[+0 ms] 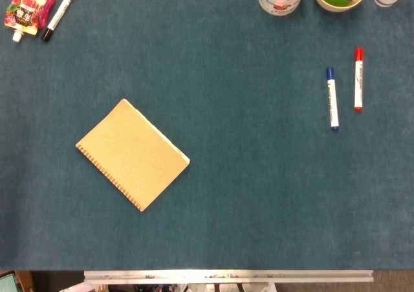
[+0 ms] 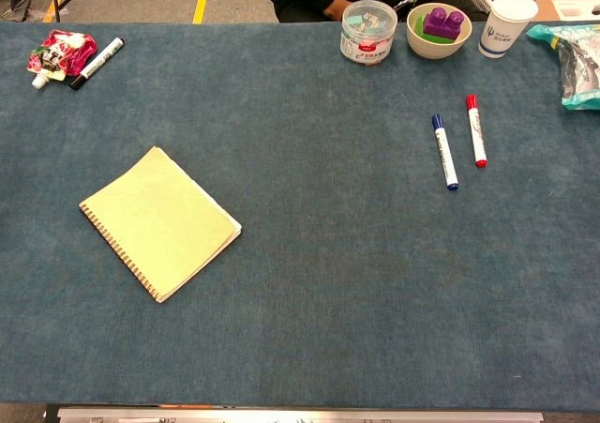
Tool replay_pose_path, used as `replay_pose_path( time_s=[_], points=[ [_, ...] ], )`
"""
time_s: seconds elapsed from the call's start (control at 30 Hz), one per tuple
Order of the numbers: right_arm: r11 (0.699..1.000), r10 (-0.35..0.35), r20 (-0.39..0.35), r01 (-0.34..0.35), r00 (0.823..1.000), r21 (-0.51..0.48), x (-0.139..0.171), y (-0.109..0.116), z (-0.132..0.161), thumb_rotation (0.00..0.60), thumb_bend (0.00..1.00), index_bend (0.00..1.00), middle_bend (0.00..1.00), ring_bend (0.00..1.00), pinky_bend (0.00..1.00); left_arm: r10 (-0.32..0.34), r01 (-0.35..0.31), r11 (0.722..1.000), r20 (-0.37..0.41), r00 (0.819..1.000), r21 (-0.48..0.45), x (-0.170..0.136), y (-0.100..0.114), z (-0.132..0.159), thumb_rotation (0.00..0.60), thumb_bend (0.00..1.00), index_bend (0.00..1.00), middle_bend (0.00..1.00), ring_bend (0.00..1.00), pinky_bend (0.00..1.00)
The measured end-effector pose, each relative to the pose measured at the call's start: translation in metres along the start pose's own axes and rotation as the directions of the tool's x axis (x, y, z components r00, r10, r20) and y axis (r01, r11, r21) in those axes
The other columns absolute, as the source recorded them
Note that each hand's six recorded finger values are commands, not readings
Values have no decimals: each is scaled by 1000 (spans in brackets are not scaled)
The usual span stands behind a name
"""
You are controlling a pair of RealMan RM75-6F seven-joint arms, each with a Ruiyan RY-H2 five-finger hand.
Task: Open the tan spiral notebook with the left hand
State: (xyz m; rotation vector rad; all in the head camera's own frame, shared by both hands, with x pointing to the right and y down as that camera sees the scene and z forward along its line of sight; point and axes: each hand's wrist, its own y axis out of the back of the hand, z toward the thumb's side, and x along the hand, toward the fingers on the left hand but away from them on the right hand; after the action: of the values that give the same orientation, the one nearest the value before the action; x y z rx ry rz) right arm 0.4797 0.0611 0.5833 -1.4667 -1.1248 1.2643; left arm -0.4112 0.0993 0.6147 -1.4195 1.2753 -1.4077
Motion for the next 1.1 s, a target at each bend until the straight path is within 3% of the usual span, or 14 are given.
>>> replay_pose_path(
  time_s=[0.37, 0.63, 0.77, 0.93, 1.0, 1.1],
  points=[
    [1000, -17, -2, 17, 1000, -5, -1, 3, 0, 600, 226, 238, 249, 147, 265, -6, 6, 1000, 17, 1000, -4, 0, 1, 2, 600, 439, 66, 81, 60, 0],
    [999, -48, 6, 48, 999, -2, -2, 9, -2, 600, 226, 238, 249, 147, 265, -53, 54, 999, 110, 993, -7, 2, 0, 11, 600, 439, 66, 80, 60, 0],
    [998, -56, 4, 56, 998, 2, -3, 10, -1, 600, 226, 238, 249, 147, 265, -100, 103, 995, 180, 979, -3, 2, -2, 20, 600, 436, 66, 80, 60, 0],
    [999, -54, 4, 54, 999, 2, -3, 10, -1, 600, 226, 238, 249, 147, 265, -164, 164, 986, 285, 944, 26, 5, -7, 37, 593, 386, 66, 80, 60, 0],
    [999, -53, 5, 53, 999, 4, -2, 10, -1, 600, 226, 238, 249, 147, 265, -192, 188, 981, 324, 926, 44, 6, -10, 44, 547, 362, 67, 80, 60, 0],
    [999, -51, 6, 51, 999, 5, -2, 10, -1, 600, 226, 238, 249, 147, 265, -231, 218, 973, 376, 897, 78, 8, -14, 55, 344, 312, 73, 81, 60, 0]
  ],
)
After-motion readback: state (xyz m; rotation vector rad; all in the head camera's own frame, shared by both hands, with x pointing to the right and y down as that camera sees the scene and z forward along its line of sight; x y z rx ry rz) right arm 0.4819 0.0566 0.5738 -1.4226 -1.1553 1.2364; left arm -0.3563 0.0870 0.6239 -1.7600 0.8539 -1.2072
